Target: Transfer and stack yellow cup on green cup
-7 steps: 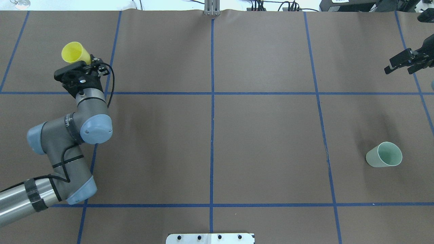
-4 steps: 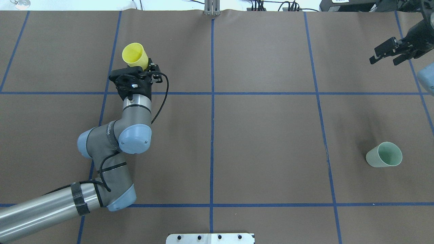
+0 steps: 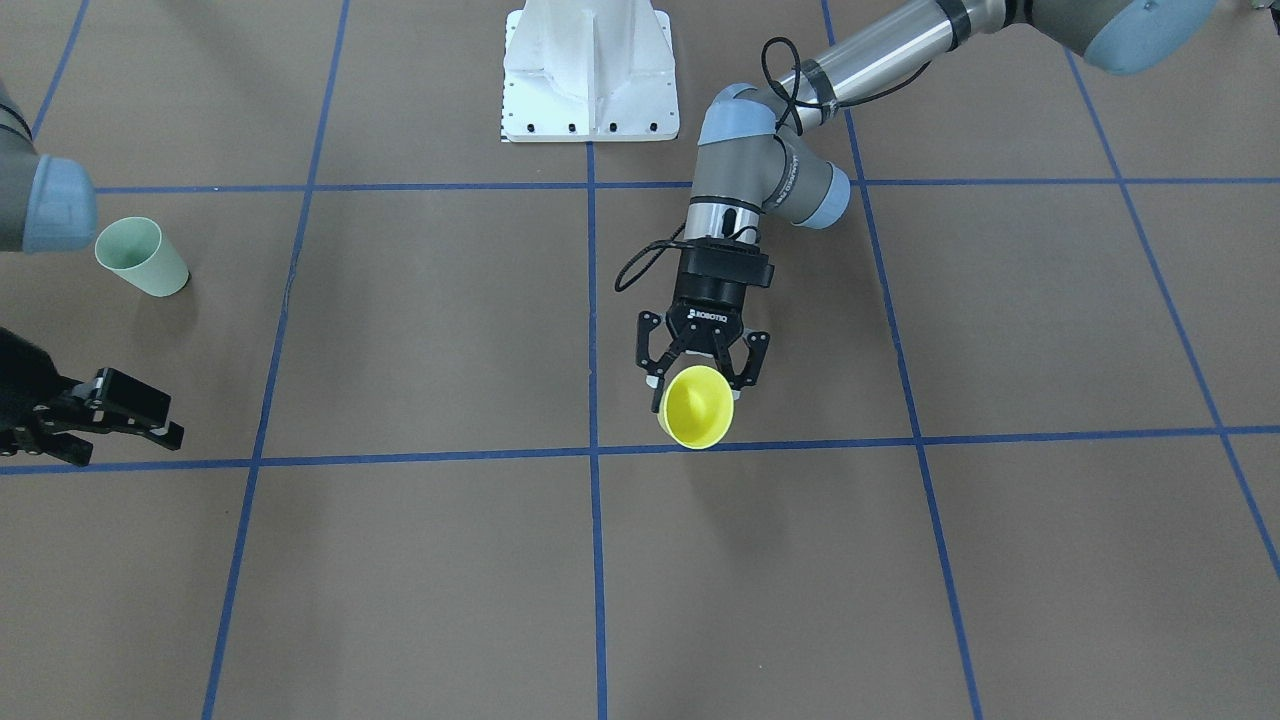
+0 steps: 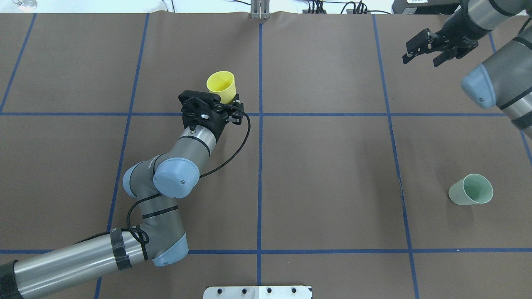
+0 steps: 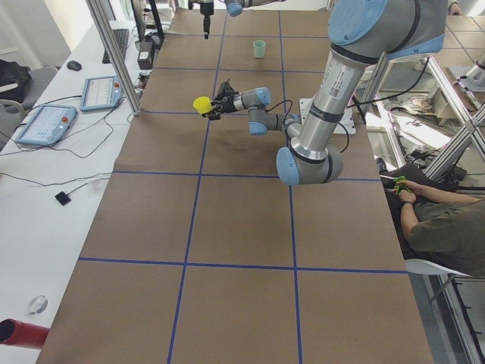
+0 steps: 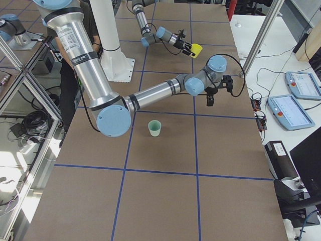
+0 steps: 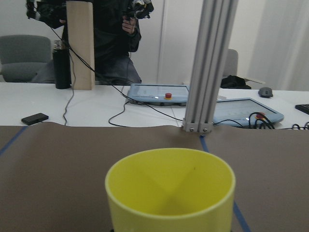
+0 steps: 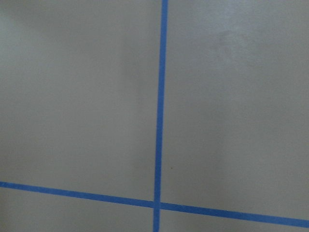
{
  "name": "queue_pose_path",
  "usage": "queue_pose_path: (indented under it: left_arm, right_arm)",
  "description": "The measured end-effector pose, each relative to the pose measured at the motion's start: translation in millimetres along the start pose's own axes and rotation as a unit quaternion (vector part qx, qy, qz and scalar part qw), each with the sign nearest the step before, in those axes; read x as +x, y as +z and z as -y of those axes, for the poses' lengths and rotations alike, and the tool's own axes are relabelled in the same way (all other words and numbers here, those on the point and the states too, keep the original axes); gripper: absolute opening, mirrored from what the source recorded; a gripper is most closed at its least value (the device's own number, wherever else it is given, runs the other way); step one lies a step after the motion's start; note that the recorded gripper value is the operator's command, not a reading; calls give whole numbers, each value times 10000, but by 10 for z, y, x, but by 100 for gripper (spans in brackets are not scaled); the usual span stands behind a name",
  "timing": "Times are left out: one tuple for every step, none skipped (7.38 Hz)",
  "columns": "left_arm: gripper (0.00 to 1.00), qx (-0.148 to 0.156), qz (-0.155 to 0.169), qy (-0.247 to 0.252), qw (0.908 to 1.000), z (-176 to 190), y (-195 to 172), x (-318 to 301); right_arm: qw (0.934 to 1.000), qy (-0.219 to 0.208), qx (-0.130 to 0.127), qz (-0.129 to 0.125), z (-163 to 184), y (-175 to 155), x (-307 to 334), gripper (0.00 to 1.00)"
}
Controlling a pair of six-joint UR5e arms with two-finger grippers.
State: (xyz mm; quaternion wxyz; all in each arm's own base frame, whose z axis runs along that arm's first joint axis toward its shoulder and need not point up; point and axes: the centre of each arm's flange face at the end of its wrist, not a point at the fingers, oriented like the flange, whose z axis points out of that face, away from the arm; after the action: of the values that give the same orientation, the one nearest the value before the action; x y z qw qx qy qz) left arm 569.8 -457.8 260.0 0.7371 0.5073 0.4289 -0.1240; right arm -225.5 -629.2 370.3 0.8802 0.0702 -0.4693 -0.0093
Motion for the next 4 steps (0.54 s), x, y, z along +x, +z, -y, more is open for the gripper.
queue_pose_path:
  left_arm:
    - [58, -188, -482, 290, 9982, 9, -36, 139]
    - [58, -317, -962, 608, 9930, -3, -62, 265]
    - [58, -393, -1418, 840, 9855, -47, -85, 331]
    - [58, -398, -1837, 1124, 9757, -108, -123, 365]
  right_arm:
    - [9999, -118, 78, -10, -56, 89, -385, 100]
    - [9999, -111, 126, 30, -163, 185, -793, 100]
    - [9998, -43, 117, 135, -307, 258, -1167, 100]
    - [9996, 22, 65, 272, -475, 302, -1481, 100]
